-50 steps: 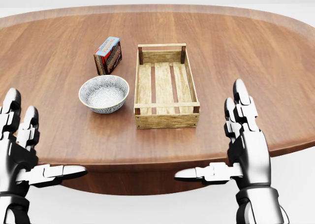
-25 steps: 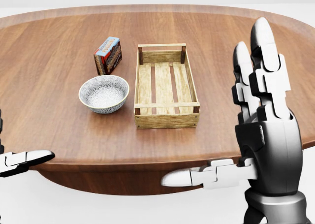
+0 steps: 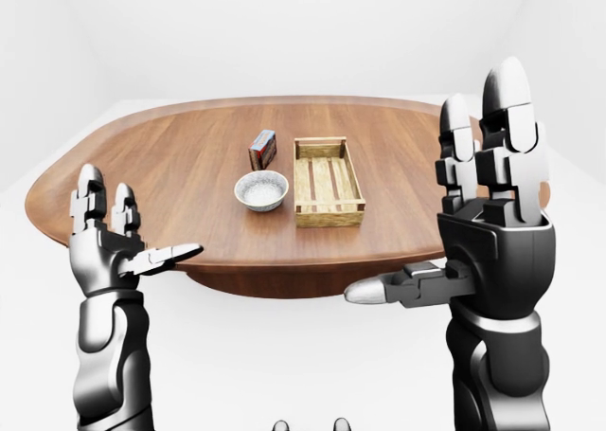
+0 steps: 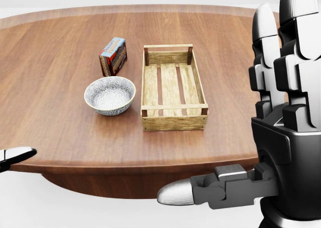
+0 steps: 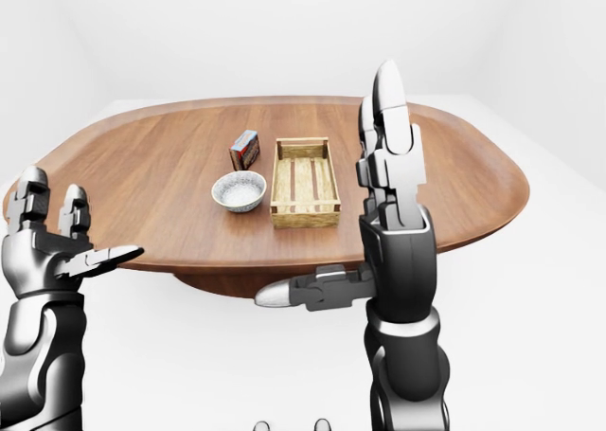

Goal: Pick up the bowl on the left and put it in the tray.

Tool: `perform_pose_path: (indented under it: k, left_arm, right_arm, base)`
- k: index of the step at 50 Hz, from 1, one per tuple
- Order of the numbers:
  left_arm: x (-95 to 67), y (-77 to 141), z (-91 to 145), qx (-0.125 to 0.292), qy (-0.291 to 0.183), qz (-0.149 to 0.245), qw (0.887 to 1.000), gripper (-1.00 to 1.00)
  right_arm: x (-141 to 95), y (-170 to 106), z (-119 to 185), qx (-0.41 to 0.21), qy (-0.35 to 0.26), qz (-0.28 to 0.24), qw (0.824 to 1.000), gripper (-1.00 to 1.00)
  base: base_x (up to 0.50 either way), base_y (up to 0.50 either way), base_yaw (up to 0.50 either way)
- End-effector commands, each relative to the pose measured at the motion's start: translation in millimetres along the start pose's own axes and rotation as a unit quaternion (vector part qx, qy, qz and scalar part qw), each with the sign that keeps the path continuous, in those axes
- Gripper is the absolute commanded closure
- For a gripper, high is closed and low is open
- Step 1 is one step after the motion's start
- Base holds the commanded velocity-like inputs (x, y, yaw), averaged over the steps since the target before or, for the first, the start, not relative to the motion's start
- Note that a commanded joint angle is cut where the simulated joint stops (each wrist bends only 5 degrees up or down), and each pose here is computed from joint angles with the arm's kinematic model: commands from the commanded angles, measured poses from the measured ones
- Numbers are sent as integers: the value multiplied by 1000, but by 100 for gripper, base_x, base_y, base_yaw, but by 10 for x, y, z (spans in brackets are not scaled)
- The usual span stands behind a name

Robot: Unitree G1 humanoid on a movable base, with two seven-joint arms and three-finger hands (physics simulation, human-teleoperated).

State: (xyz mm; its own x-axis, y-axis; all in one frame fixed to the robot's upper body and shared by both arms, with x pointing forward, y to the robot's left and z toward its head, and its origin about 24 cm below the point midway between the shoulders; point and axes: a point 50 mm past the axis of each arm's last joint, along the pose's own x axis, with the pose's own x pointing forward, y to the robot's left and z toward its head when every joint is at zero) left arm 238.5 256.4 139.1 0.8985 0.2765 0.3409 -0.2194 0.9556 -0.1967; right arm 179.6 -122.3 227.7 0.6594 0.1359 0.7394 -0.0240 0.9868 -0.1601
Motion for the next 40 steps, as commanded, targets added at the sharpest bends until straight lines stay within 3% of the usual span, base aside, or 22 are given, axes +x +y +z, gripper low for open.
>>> perform_pose_path:
  k: [1, 31, 34, 40]
  left_arm:
    - [-3, 39, 74, -3, -14, 7, 1000, -100]
    - [-8, 71, 132, -8, -25, 11, 1000, -100]
    - [-10, 73, 132, -8, -25, 11, 1000, -100]
    - [-14, 64, 140, -8, -27, 10, 1000, -100]
  right_arm:
    - [12, 11, 33, -17, -8, 9, 1000, -100]
    - [29, 5, -54, -9, 7, 6, 1000, -100]
    - [31, -52, -65, 13, 8, -19, 1000, -100]
    - [12, -60, -53, 14, 8, -21, 1000, -100]
  base:
    - [0, 50, 0]
    - [0, 50, 0]
    - [0, 0, 0]
    - [13, 0, 0]
